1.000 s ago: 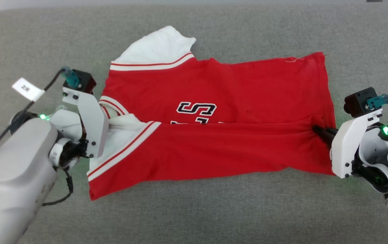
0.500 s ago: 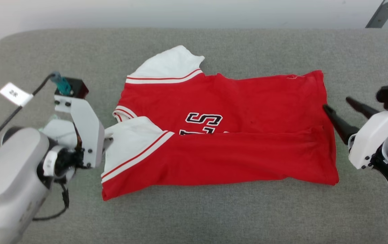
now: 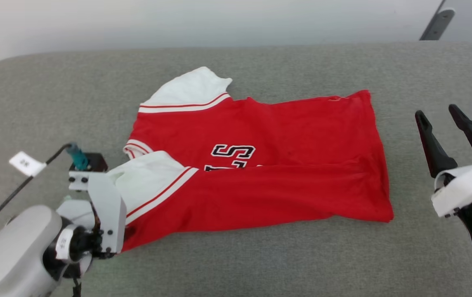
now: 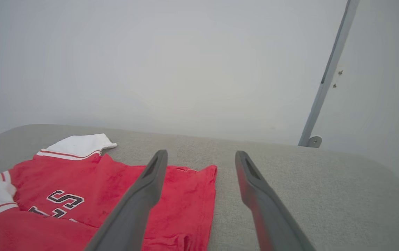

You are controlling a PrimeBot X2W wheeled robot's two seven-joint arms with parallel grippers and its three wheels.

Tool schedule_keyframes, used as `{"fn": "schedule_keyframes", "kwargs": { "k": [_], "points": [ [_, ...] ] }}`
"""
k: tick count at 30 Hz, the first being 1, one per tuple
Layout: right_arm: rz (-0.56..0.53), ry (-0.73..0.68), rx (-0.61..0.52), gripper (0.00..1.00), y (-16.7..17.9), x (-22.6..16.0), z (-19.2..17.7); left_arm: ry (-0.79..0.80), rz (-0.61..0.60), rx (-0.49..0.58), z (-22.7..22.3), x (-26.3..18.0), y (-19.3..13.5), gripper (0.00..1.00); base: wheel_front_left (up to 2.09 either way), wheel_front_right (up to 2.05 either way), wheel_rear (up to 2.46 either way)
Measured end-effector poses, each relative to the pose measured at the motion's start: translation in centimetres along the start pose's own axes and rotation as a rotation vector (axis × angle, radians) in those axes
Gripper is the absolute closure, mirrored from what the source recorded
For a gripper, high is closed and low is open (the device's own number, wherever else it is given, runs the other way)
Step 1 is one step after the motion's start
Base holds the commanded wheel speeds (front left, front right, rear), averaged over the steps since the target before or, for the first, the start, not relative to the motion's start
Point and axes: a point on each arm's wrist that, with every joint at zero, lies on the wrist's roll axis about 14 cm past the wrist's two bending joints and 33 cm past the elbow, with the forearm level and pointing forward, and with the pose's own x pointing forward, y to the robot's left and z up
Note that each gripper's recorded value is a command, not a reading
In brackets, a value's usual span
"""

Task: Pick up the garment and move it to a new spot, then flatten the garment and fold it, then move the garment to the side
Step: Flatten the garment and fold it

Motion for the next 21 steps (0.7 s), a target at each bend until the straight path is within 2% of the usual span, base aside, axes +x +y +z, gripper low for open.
{"fn": "schedule_keyframes", "kwargs": {
  "k": [11, 15, 16, 17, 21],
  "points": [
    [-0.125, -0.028, 0.046, 0.00, -1.9, -4.0, 0.5, 0.078, 0.024, -0.071, -1.9, 3.1, 1.1, 0.00, 0.00, 0.00, 0.00],
    [-0.134, 0.067, 0.085, 0.00, -1.6, -5.2, -1.7, 0.075, 0.008, -0.095, -1.9, 3.9, 1.2, 0.00, 0.00, 0.00, 0.00],
    [-0.132, 0.104, 0.095, 0.00, -1.5, -5.5, -2.5, 0.077, -0.008, -0.096, -1.9, 4.0, 1.0, 0.56, 0.00, 0.00, 0.00],
    [-0.128, 0.141, 0.102, 0.00, -1.3, -5.8, -3.2, 0.085, -0.015, -0.091, -2.1, 4.2, 1.0, 1.00, 0.00, 0.00, 0.00],
    [-0.112, 0.286, 0.122, 0.00, -0.7, -6.6, -5.9, 0.082, -0.036, -0.094, -2.1, 4.6, 0.9, 1.00, 0.00, 0.00, 0.00]
  ]
}}
